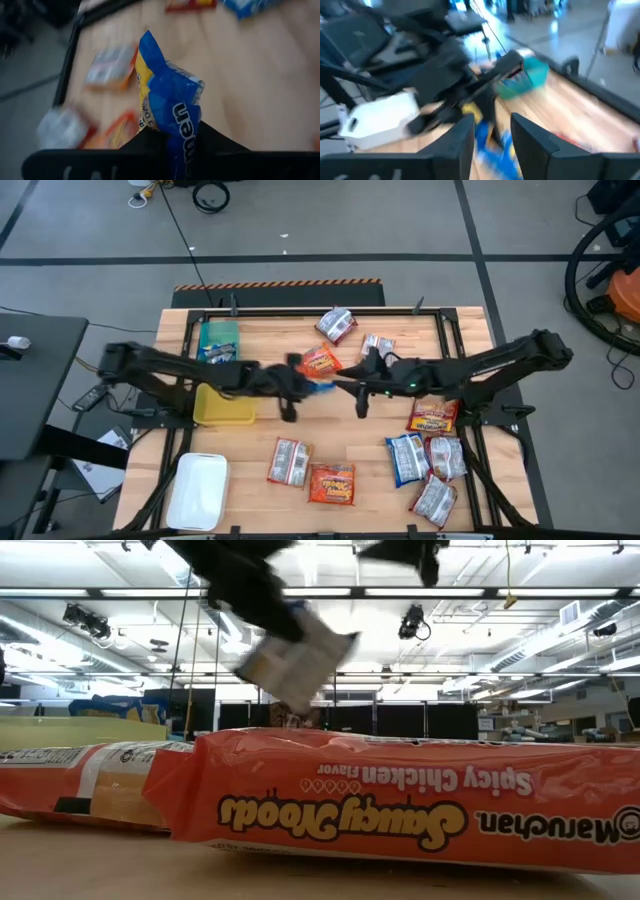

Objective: Sort Maruchan noodles
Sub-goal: Put the blue noodle pack into the blue bin

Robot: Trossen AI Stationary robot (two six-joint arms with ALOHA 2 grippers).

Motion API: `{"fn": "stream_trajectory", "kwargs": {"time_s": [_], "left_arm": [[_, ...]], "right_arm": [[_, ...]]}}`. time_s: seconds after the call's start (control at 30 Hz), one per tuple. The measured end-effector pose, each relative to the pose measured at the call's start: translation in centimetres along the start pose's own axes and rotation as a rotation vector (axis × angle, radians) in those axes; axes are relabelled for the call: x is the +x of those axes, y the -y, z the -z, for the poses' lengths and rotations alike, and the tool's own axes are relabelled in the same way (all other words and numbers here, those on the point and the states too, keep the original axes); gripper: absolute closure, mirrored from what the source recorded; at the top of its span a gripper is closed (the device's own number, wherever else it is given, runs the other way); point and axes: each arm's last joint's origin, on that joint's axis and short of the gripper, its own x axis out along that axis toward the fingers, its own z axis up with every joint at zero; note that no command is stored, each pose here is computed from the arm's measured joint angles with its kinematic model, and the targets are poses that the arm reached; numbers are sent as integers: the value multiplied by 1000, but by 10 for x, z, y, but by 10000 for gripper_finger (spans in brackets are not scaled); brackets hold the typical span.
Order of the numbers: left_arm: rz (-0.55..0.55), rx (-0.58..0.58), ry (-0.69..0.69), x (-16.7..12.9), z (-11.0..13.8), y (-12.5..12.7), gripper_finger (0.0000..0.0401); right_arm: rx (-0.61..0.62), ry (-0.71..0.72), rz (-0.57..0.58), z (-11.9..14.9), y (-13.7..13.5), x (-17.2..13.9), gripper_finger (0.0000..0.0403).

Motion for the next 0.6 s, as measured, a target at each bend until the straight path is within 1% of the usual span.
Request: {"fn": "stream_trajectory", "kwargs": {"time_s": [0.1,0.2,0.27,0.33,0.37,0.43,0.5,0.57,0.6], "left_arm": [[-30,-16,-89,-48,9,-11,346],[-133,-66,-127,-97,20,-23,346],[-175,-126,-124,-122,28,-30,346],[-186,-182,-81,-140,36,-33,346],[-173,-202,-51,-148,40,-33,346],[-111,-249,43,-158,45,-31,346],[-35,-270,156,-162,48,-28,346],[21,-272,285,-165,48,-25,346],[33,-263,342,-164,48,-23,346]], "right_arm": [[-32,14,-44,-1,-9,-10,260],[-66,-30,-78,13,-18,-13,261],[-77,-41,-79,23,-23,-13,260],[-91,-31,-50,36,-27,-6,260],[-114,-20,-36,42,-28,-1,259],[-204,-6,-23,55,-31,11,258],[-306,34,-21,63,-34,26,254],[-375,98,-15,65,-34,39,244],[-387,137,-18,63,-34,46,237]]}}
